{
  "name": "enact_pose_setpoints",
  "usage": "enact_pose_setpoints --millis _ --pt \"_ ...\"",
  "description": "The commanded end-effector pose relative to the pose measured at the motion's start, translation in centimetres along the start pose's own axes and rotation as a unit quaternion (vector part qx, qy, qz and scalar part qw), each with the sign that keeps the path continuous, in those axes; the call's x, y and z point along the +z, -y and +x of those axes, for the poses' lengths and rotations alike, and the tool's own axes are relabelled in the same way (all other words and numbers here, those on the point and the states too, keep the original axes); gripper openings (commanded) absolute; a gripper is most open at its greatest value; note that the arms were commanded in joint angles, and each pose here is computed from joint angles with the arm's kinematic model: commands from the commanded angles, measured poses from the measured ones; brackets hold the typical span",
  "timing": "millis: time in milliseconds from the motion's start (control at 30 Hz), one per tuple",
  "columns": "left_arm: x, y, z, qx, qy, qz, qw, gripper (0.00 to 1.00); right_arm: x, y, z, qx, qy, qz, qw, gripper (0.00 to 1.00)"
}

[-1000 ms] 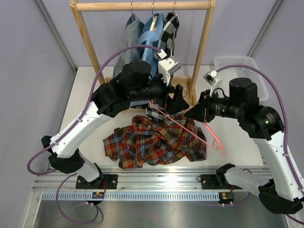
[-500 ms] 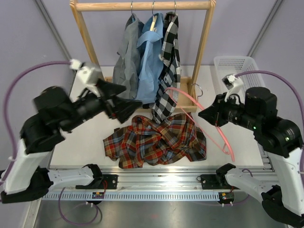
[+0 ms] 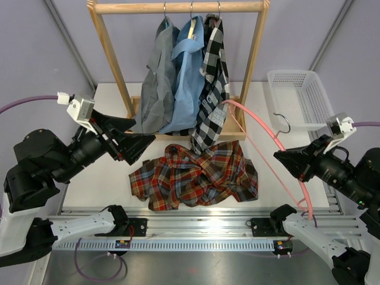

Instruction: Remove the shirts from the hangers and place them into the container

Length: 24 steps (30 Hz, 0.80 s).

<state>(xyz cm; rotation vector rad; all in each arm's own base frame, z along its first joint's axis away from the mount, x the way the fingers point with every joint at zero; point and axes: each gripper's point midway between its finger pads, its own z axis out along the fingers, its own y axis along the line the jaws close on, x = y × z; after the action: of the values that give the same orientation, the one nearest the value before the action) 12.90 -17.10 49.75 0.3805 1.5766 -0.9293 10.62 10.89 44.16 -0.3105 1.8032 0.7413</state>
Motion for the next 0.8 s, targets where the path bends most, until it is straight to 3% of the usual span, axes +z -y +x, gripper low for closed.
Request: enact_pose_setpoints --millis 0,67,233,400,633,767 --pt "0.0 0.0 -0.7 -0.011 0.015 -0.005 1.0 0.99 -0.9 -0.3 -2.5 -0.013 0.055 0.002 0.998 0.0" --pt "0.0 0.0 -0.6 -0.012 0.012 -0.003 1.0 0.99 -0.9 -0.3 -2.7 -0.014 0.056 0.003 0.998 0.0" --pt "-0.5 -0.2 -0.4 -0.016 0.011 -0.006 1.0 0.99 -3.2 -0.2 -5.5 -0.017 0.149 0.014 0.989 0.0" --pt "-0.8 -0.3 -0.1 -0.021 0.01 -0.006 1.0 0.99 -2.6 0.3 -6.3 -0.018 0.162 0.026 0.986 0.0" --pt "-0.8 -0.6 0.4 -0.026 0.013 -0.01 1.0 0.99 4.4 2.5 -6.7 -0.01 0.105 0.072 0.992 0.0" --pt "-1.2 -0.8 0.7 -0.029 0.015 -0.009 0.999 0.99 8.0 3.4 -8.6 -0.01 0.114 0.089 0.989 0.0"
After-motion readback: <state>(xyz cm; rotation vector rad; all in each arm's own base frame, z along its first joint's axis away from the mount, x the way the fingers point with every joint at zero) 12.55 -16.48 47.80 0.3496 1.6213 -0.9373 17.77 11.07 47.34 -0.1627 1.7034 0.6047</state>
